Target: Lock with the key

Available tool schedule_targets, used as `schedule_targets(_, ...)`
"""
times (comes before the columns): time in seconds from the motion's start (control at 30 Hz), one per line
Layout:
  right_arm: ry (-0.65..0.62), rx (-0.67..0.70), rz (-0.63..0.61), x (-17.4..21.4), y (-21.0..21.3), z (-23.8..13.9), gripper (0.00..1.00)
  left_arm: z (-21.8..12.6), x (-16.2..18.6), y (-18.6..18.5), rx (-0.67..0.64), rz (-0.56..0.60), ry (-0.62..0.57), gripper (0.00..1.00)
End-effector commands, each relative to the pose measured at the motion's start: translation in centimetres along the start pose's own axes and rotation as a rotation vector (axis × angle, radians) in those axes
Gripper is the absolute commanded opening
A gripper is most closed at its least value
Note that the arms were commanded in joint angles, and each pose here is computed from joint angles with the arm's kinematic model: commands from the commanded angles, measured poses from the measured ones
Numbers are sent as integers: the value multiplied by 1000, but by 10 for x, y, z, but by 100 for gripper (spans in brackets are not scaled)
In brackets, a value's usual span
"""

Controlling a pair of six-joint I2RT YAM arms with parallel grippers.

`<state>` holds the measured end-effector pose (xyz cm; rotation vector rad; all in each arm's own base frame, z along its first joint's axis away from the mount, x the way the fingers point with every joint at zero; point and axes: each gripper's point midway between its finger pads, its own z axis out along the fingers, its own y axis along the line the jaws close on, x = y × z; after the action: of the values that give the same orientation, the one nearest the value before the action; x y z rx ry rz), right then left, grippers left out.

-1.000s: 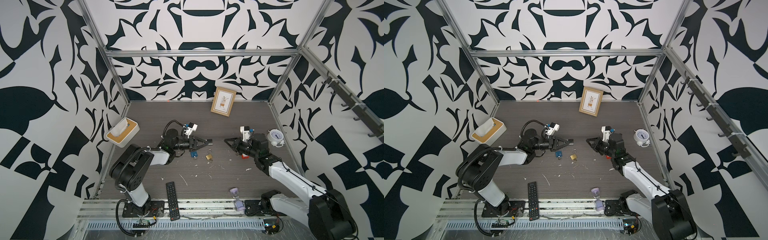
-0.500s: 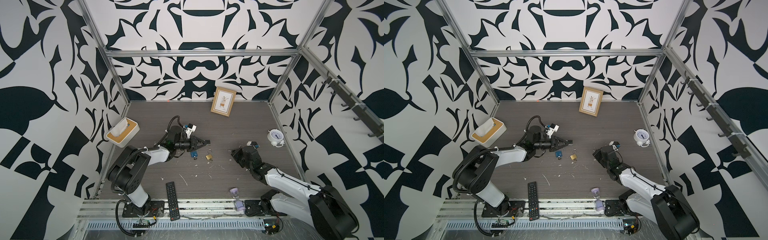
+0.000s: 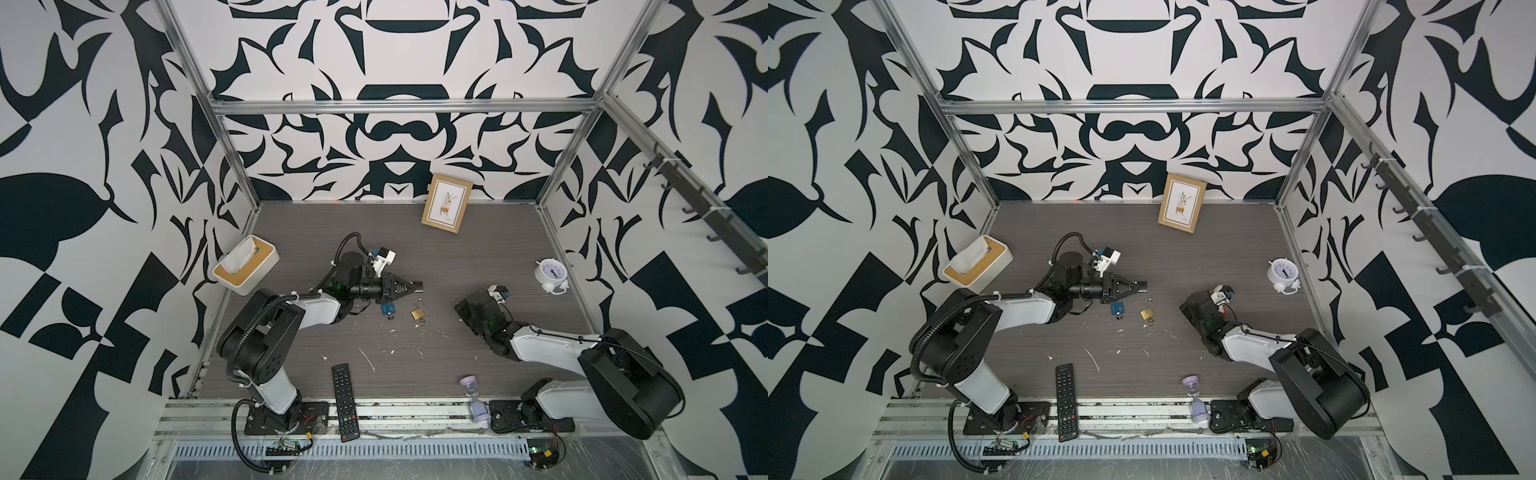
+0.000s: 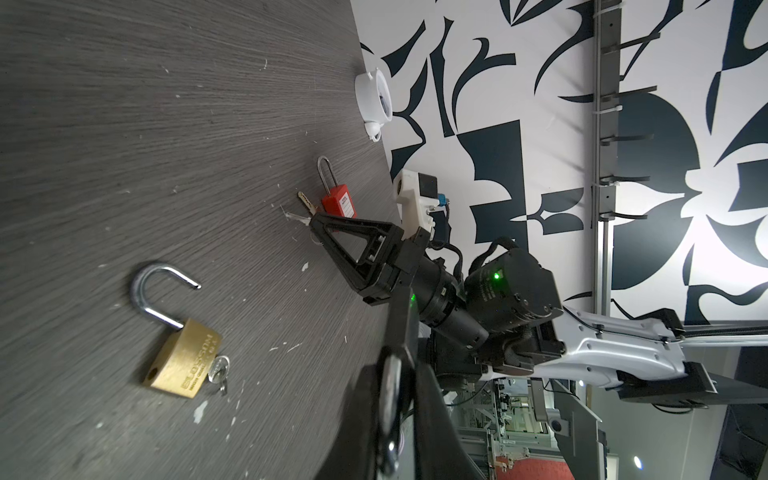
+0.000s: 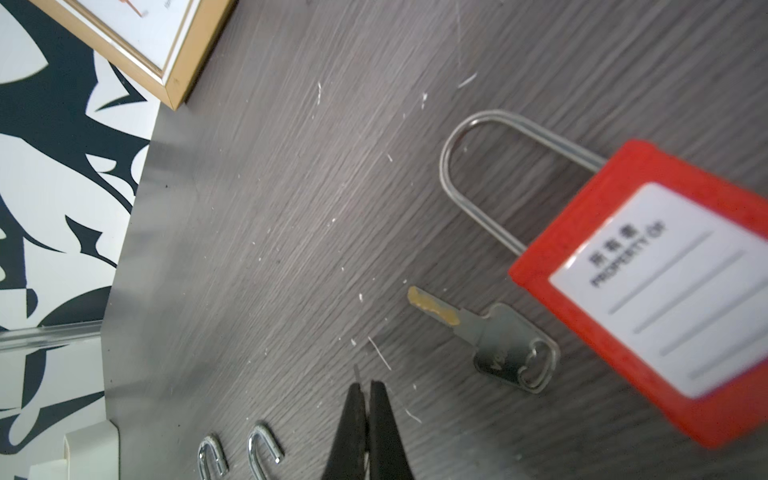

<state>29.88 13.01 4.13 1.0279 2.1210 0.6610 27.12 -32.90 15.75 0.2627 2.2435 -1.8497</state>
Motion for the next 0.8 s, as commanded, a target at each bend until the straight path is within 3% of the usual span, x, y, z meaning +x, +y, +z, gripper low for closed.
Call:
schedule_targets(0.0, -62, -8, 38, -10, 9, -3, 0, -3, 2, -15, 30, 59, 19, 0)
schedule_targets(0.4, -77, 52, 37, -2, -15, 6, 5, 4, 5, -12, 27, 63, 51, 0)
schedule_targets(0.5, -81, 61, 39, -1, -20, 9, 13, 5, 8, -11, 22, 74, 56, 0)
schedule_targets(0.77, -45, 50, 35, 6, -18, 7, 49, 5, 12, -9, 14, 84, 58, 0)
